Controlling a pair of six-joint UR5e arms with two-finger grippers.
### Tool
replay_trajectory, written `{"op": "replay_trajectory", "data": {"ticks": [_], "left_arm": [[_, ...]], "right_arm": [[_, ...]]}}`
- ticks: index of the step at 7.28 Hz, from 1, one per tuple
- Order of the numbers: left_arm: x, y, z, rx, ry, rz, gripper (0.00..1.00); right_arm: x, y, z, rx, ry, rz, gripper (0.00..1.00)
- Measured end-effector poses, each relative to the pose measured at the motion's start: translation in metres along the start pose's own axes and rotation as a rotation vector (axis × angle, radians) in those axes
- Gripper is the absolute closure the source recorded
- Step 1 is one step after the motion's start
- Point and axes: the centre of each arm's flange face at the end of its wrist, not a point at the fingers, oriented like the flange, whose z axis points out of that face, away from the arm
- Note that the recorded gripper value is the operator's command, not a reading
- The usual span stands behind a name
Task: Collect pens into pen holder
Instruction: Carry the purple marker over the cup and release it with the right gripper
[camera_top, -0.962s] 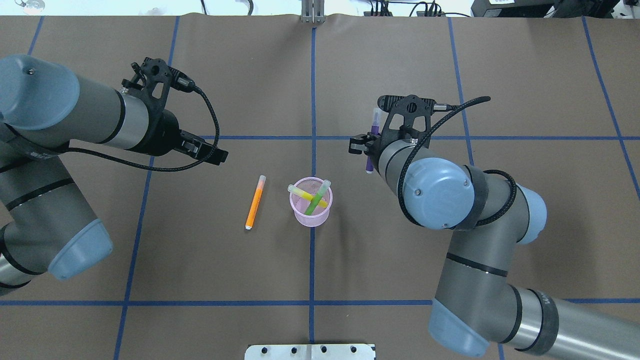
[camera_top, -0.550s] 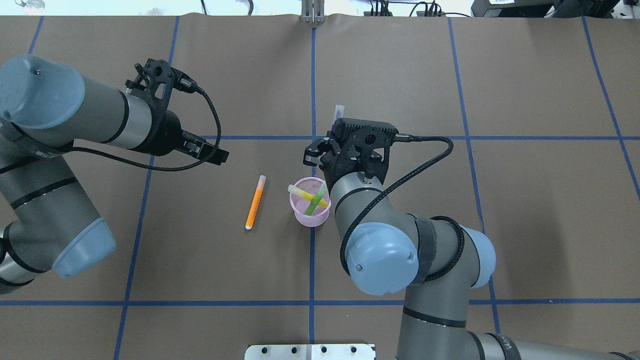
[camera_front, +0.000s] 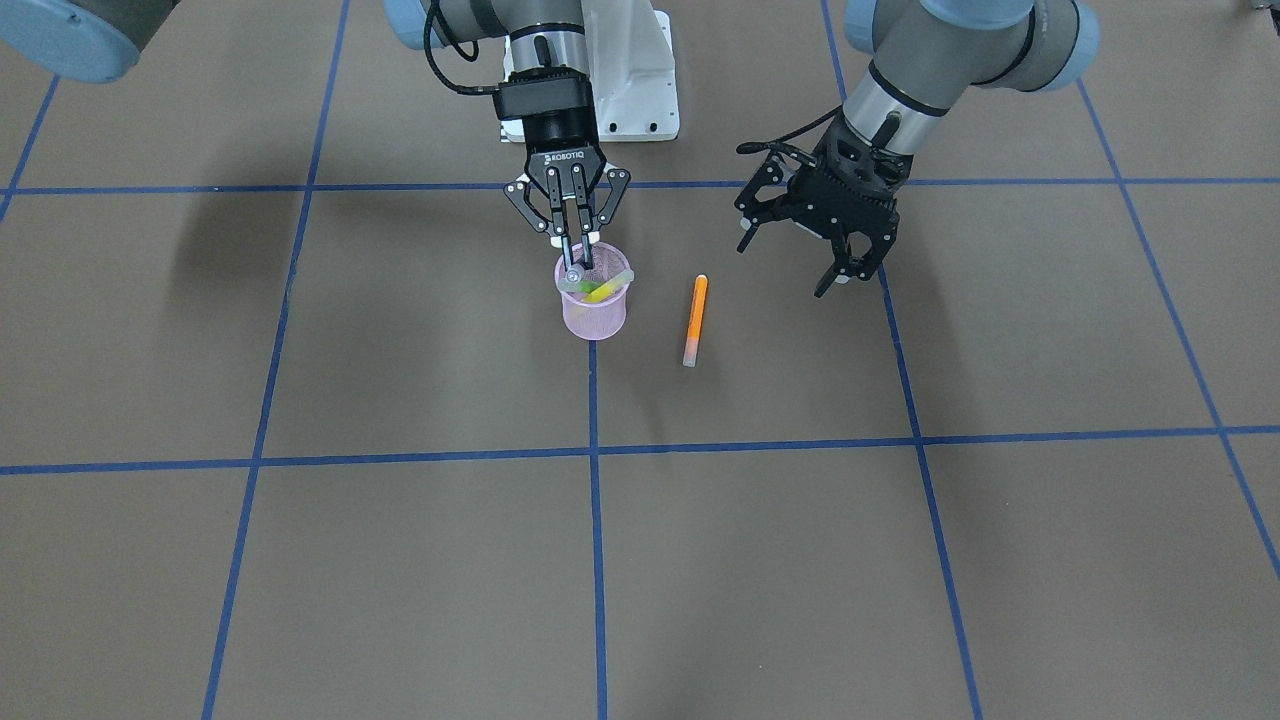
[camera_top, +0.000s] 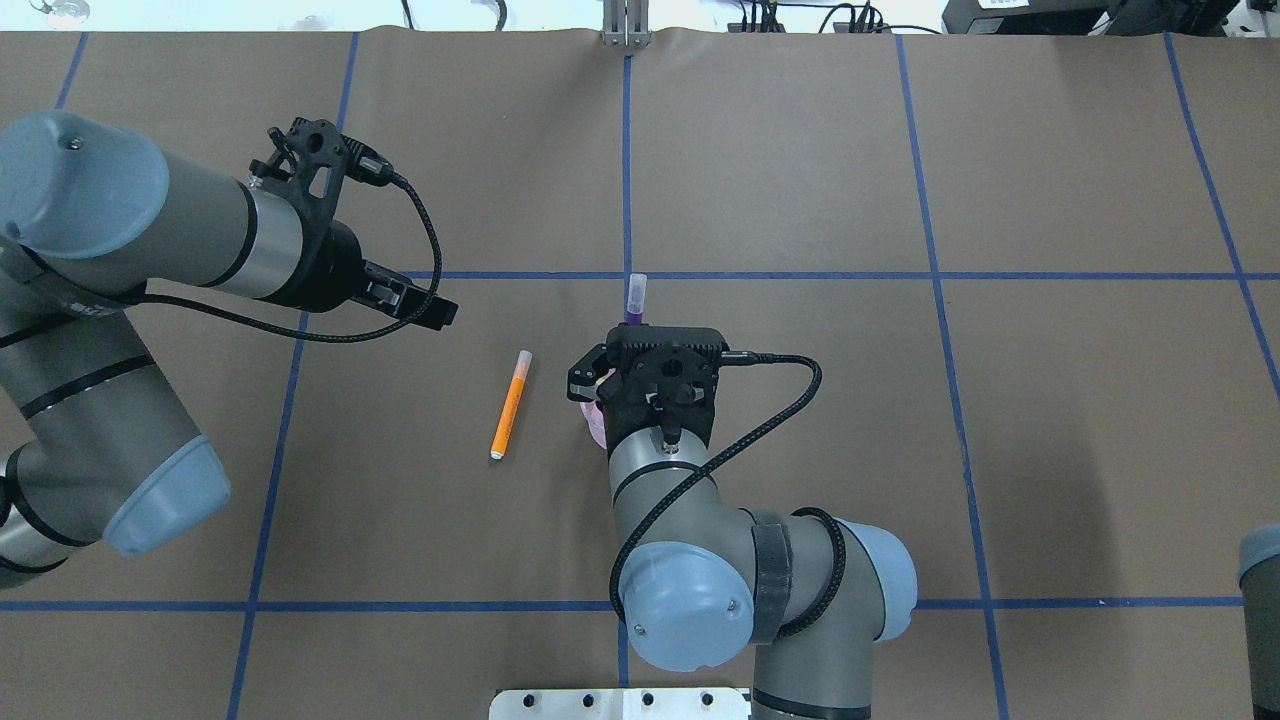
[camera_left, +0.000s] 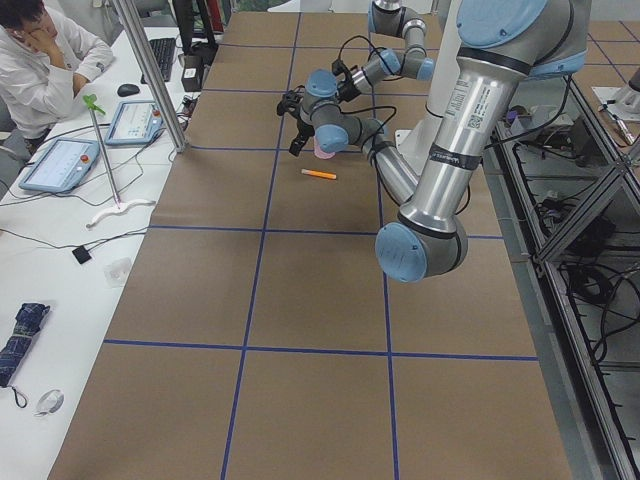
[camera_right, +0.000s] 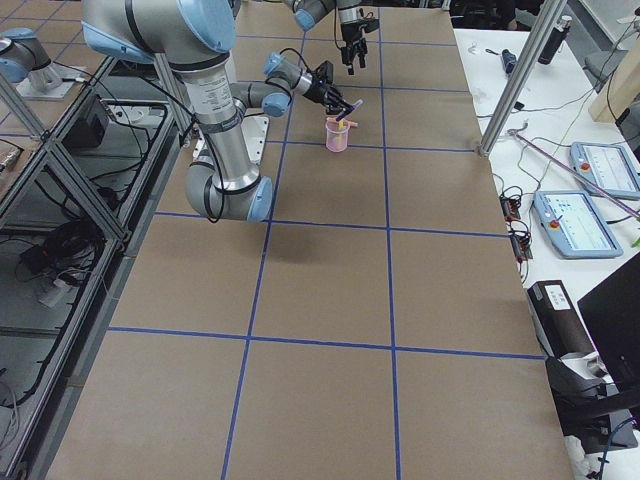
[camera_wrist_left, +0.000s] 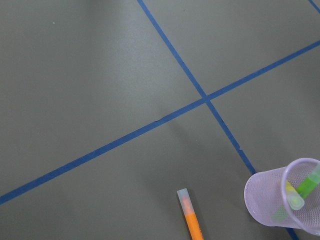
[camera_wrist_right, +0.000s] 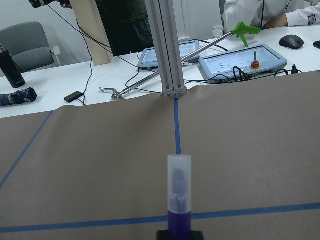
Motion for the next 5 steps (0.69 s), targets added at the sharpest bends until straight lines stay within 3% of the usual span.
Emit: {"op": "replay_trajectory", "data": {"ticks": [1, 5], "left_arm": [[0.000, 0.000, 0.000, 0.000, 0.001, -0.001, 0.00], [0.001, 0.001, 0.000, 0.002, 0.004, -0.004, 0.00]], "right_arm": [[-0.001, 0.009, -0.003, 0.002, 0.001, -0.015, 0.01], [-0.004, 0.015, 0.000, -0.005, 0.009, -0.037, 0.00]]}}
